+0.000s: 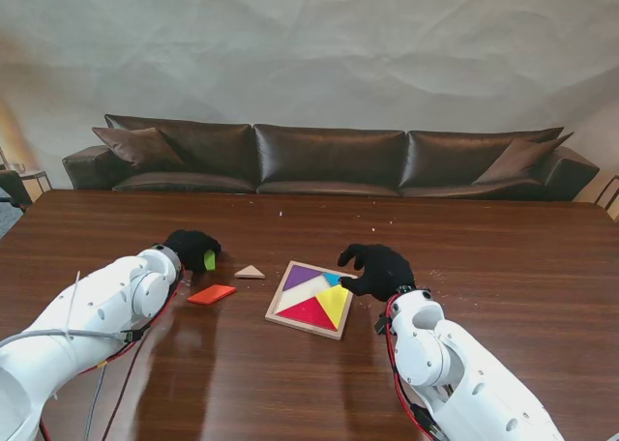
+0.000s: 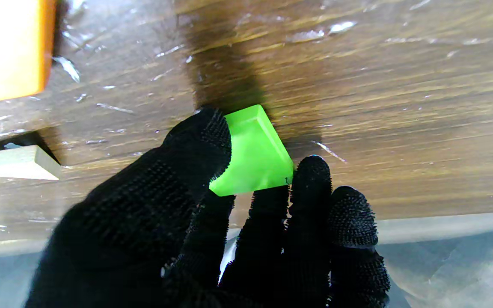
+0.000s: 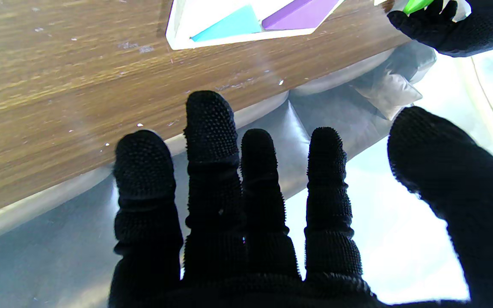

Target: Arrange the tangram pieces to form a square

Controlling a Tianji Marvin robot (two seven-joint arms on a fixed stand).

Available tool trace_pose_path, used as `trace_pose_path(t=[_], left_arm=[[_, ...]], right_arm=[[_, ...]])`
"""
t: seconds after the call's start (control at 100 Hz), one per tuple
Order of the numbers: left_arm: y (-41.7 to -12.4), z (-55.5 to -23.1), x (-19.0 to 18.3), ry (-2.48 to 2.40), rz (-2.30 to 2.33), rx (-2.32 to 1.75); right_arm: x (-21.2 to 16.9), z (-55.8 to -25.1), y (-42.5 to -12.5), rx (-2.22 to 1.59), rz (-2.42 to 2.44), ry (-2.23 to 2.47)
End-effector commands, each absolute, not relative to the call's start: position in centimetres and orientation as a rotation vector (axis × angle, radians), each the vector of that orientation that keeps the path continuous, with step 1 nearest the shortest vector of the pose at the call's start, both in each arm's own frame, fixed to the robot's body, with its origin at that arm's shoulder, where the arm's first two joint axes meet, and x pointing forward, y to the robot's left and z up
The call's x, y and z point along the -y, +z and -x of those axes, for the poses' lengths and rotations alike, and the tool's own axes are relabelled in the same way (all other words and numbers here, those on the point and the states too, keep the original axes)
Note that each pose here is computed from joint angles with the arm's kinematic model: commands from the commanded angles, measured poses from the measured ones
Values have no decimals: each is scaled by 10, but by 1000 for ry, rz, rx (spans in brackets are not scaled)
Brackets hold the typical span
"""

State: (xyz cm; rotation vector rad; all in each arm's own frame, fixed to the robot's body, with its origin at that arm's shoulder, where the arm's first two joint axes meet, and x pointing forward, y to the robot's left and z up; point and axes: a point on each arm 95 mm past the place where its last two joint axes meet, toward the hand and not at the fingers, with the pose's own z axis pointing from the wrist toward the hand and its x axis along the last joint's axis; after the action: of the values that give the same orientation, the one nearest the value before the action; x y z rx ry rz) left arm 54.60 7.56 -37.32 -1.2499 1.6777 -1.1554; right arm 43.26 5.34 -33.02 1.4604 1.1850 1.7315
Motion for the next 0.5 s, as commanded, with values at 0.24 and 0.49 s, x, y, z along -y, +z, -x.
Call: trace_pose_path(t=[0.24,0.49], left_arm=[[-400,-532,-77,-1163,1359,-1660],[-400,-532,-77,-1198,1410,-1594]], right_arm=[[-56,-431,-335,-1210,-1487,1730],[-56,-431,-336,-1214,-1492,1732]])
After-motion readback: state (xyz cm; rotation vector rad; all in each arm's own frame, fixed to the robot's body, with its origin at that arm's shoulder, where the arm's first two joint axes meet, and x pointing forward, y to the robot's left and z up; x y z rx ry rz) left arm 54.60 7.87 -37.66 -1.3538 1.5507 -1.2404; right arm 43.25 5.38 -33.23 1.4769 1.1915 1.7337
